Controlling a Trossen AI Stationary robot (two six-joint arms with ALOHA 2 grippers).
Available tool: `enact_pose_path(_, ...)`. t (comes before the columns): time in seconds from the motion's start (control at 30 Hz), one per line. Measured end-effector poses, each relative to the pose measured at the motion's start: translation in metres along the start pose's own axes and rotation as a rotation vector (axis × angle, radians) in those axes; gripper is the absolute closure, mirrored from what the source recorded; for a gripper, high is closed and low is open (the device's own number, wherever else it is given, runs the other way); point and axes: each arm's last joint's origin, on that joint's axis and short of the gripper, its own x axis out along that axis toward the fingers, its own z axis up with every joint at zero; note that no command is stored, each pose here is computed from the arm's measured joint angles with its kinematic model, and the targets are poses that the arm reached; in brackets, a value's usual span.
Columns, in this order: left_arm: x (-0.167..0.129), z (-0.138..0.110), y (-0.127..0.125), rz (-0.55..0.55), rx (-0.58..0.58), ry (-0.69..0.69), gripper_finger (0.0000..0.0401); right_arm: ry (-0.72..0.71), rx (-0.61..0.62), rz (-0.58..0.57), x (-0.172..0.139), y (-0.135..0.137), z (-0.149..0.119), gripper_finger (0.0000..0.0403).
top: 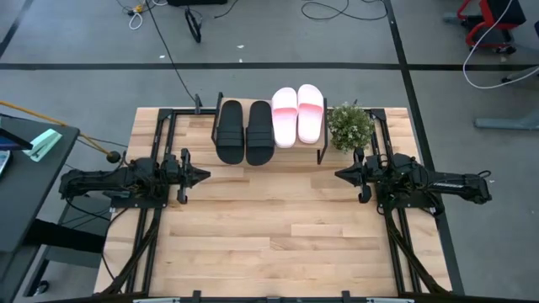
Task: Pick and place slides into the shelf
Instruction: Return to Home Position
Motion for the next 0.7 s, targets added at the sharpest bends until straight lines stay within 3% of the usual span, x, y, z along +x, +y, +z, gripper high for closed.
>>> enact_pose_path(0.3, 0.0, 0.0, 0.0, 0.0, 0.0, 0.0, 0.038, 0.0, 0.0, 0.0, 0.0, 0.0, 0.0, 0.0386)
enact_pose_path(0.7, 0.0, -0.0001, 0.0, 0.0, 0.0, 0.0, 0.0365, 0.0, 0.0, 0.0, 0.0, 0.0, 0.0, 0.0389)
